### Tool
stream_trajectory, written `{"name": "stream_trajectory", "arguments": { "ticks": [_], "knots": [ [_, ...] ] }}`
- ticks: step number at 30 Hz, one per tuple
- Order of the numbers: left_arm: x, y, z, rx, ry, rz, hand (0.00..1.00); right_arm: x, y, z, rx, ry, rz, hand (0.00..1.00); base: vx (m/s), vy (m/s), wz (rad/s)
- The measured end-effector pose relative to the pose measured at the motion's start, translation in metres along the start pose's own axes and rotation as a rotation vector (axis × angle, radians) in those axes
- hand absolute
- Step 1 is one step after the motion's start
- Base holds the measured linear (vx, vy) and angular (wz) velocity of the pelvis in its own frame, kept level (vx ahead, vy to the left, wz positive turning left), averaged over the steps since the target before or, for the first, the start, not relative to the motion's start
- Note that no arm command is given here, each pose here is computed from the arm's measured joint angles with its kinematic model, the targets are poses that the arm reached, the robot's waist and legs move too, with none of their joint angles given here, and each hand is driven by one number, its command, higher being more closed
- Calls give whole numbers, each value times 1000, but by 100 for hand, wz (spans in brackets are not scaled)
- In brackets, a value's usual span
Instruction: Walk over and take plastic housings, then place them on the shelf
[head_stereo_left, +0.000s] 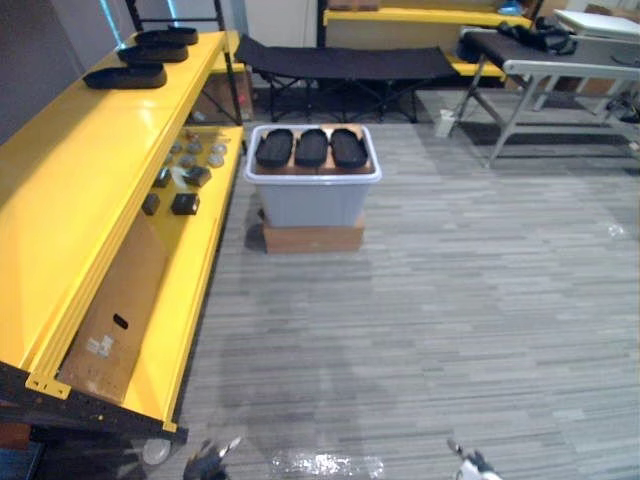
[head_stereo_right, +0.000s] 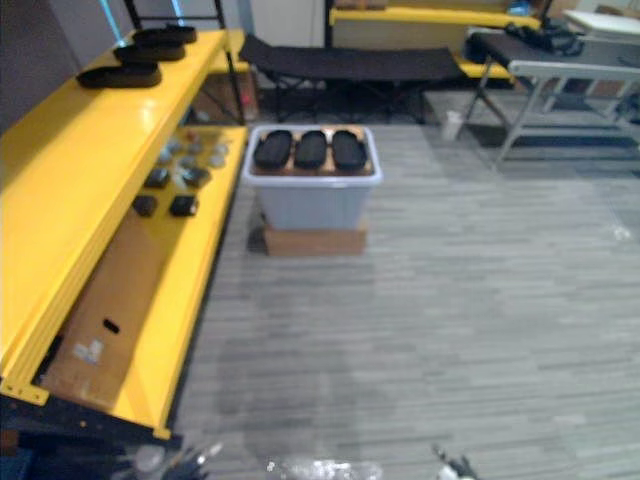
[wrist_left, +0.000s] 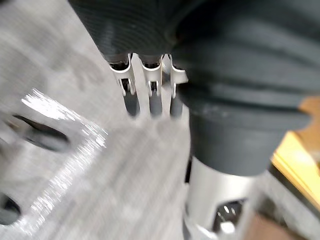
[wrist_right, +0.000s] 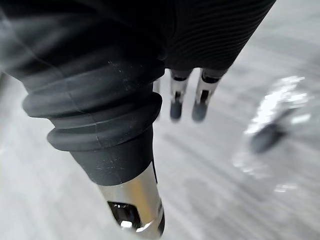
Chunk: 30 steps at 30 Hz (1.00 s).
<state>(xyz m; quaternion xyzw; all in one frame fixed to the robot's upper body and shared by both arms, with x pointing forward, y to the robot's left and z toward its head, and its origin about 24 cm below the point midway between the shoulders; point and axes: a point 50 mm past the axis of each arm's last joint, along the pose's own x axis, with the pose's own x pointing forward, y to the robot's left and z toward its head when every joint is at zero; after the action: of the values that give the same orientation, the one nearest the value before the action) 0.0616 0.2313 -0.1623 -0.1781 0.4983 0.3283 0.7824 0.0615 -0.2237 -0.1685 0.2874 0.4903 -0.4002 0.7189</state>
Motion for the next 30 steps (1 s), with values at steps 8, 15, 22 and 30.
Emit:
{"name": "stream_trajectory", "arguments": {
  "ticks": [8, 15, 22, 30],
  "knots": [
    [-9, -1, -39, -77, 107, 25, 0, -4, -6, -30, 4, 103, 30, 0, -101, -33, 4],
    [-8, -7, -32, 124, 63, -16, 0, -5, 0, -30, -62, 92, 83, 0, 28, -20, 3],
    [-4, -18, -17, 219, 11, -61, 0, -4, 26, -24, -95, 78, 164, 0, 75, -2, 0],
    [-4, -26, -20, 133, 69, -70, 0, -5, 40, -22, -116, 73, 194, 0, 0, -1, 0]
  ]
}}
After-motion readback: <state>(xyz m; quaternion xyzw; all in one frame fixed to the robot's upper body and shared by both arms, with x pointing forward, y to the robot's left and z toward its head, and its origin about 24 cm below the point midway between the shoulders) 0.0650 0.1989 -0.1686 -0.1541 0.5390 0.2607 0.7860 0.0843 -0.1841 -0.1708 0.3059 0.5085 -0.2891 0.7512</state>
